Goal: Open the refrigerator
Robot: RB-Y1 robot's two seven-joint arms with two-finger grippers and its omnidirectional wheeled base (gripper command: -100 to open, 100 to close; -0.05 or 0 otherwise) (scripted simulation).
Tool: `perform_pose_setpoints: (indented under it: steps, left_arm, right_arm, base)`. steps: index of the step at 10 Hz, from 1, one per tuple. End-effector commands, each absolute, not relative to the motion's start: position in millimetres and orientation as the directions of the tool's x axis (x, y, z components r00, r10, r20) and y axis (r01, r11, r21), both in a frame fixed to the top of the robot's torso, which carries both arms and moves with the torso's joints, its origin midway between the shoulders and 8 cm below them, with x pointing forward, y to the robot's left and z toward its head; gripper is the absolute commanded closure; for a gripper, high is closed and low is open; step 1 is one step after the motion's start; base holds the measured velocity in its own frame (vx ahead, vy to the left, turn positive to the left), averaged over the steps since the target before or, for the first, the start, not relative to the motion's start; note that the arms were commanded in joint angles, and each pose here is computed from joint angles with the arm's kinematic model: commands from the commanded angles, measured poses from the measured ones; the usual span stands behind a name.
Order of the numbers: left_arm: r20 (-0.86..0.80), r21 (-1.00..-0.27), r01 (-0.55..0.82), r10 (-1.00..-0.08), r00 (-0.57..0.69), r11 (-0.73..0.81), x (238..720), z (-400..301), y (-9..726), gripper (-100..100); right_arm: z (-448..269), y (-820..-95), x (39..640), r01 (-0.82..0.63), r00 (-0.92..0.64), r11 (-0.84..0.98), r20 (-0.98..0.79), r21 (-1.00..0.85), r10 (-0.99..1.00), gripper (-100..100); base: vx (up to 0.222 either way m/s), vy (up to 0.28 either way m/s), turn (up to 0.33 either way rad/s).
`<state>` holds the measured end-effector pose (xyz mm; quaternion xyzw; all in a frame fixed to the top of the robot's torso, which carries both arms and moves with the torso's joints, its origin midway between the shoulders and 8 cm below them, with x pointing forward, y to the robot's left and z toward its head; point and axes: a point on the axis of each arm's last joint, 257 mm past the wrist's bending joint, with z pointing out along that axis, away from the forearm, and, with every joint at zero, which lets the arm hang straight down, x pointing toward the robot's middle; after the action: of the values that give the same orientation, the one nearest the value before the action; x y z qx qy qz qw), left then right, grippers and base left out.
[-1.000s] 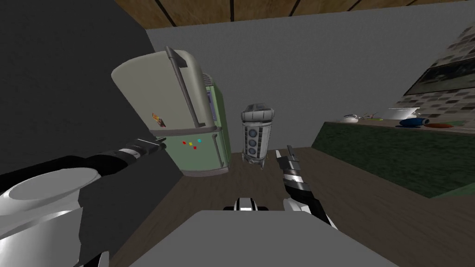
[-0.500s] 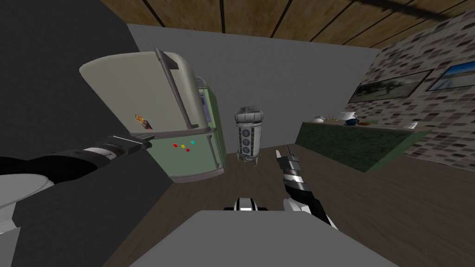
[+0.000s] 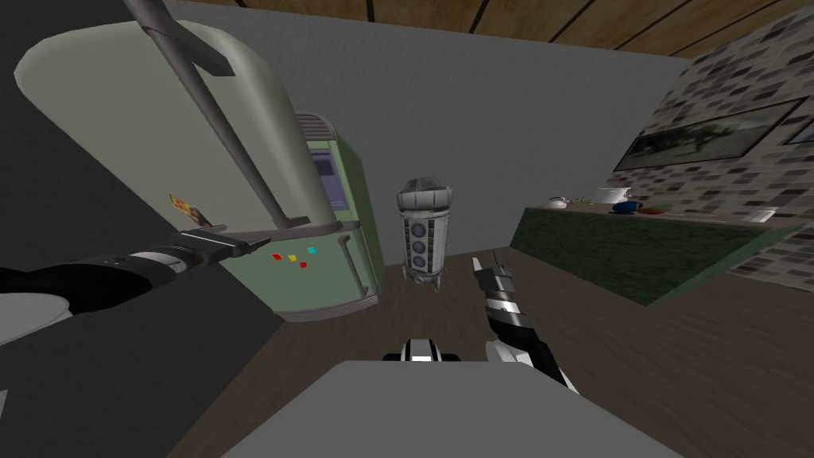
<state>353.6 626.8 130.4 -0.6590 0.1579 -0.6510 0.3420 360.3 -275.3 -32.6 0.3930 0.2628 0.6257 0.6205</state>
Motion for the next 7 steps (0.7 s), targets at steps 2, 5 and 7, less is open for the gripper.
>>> perform_pose_setpoints:
  steps: [2,5,7]
  left_arm:
    - [0.761,-0.647,0.256,-0.631,0.152,-0.718,348,132,647,-100]
    - [0.763,-0.644,0.265,-0.623,0.169,-0.717,347,134,655,-100]
    - [0.763,-0.645,0.269,-0.624,0.170,-0.715,344,139,656,-100]
  right_arm:
    - [-33,-275,360,-0.570,0.079,-0.092,0.166,0.816,0.983,0]
    - [-33,-275,360,-0.570,0.079,-0.092,0.166,0.817,0.983,0]
    - [-33,-275,360,-0.570,0.079,-0.092,0.165,0.816,0.983,0]
  base:
    - [0.197,-0.133,0.018]
    - [0.160,-0.086,0.022]
    - [0.088,0.021,-0.001]
